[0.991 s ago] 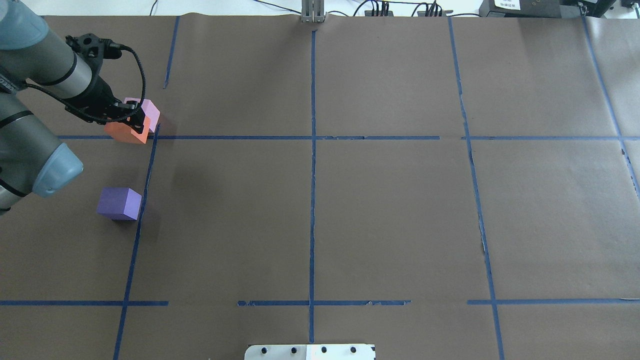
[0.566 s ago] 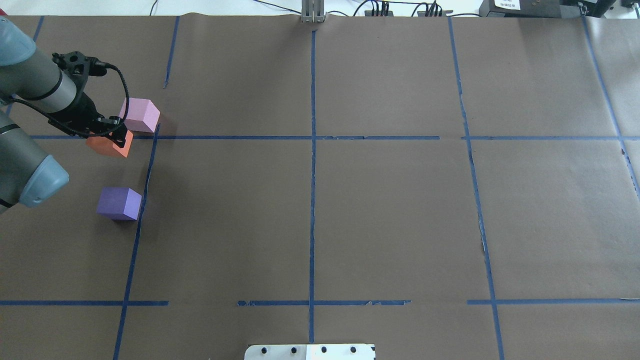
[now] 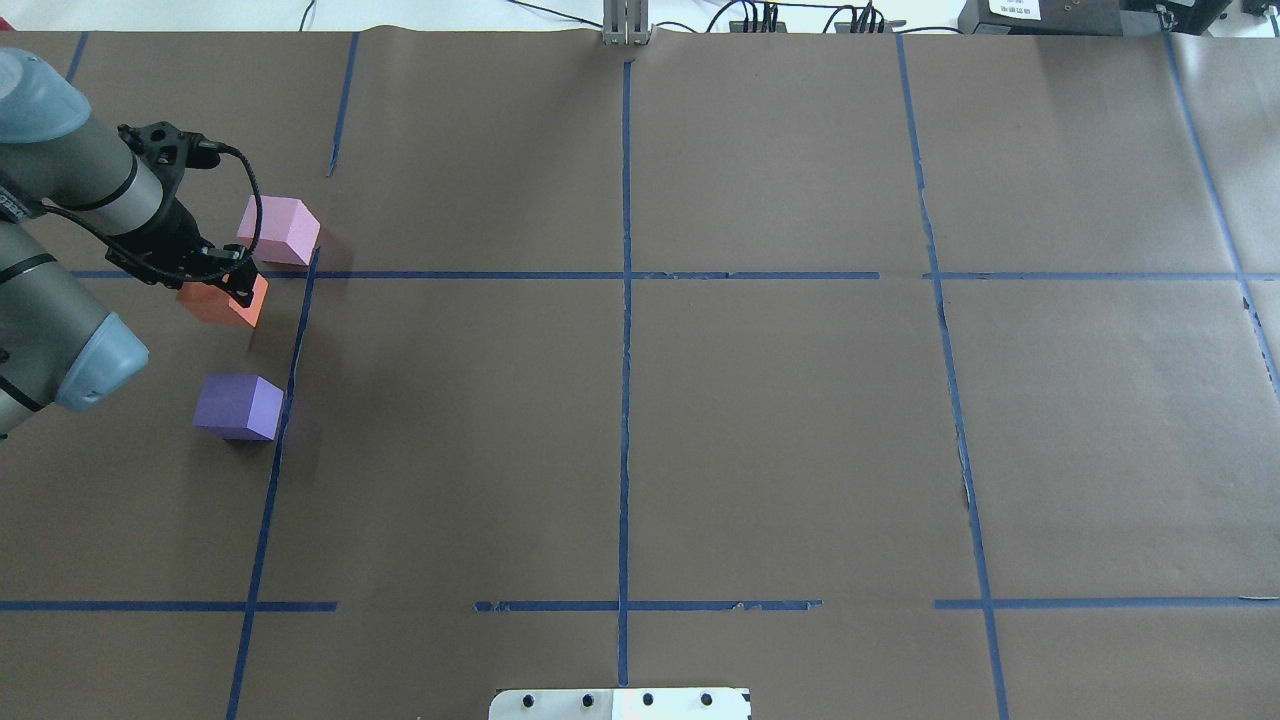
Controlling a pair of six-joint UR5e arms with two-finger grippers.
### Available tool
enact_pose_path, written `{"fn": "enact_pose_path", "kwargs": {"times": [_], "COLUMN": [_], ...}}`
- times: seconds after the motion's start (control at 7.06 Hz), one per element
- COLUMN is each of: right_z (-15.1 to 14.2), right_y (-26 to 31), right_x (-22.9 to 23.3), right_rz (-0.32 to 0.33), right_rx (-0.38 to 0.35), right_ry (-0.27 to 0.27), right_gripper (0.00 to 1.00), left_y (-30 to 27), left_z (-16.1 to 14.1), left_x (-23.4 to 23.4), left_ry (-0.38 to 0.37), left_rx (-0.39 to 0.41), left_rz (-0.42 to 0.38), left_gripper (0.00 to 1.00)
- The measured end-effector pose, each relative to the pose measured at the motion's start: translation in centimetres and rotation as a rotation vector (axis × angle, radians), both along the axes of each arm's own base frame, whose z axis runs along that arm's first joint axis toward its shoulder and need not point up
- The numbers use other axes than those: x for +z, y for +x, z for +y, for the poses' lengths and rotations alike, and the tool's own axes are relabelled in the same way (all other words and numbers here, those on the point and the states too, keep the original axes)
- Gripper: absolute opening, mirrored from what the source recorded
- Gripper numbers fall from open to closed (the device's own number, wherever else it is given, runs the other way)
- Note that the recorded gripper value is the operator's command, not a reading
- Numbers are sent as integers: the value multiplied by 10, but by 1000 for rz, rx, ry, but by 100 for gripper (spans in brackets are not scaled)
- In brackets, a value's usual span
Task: Arrange blocks in a line
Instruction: 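Lower the orange cube between the lilac and purple cubes, open the left gripper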
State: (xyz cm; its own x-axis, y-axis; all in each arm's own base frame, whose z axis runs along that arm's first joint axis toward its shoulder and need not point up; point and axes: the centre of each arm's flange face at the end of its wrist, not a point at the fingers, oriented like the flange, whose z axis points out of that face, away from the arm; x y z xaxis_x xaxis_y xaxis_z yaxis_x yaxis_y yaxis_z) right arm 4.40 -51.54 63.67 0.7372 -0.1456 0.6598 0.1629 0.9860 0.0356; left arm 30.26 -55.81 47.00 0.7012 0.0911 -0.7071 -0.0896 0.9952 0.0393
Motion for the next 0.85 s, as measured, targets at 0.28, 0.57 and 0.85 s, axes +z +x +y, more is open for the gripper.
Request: {"fn": "enact_pose_path", "kwargs": {"times": [0.28, 0.57, 0.85], "right_z": [0, 0, 0], "right_y": [0, 0, 0], "right_x": [0, 0, 0], "right_rz": [0, 0, 0], "right_rx": [0, 0, 0], "right_ry": [0, 0, 0], "right_gripper": [100, 100, 100], "left_y": [7, 11, 15], "left_z": [-4, -6, -6], "left_x": [0, 5, 10], "left_ry": [-17, -33, -46], "left_rx": [14, 26, 41], "left_rz": [18, 34, 52], "left_gripper": [27, 28, 28]}}
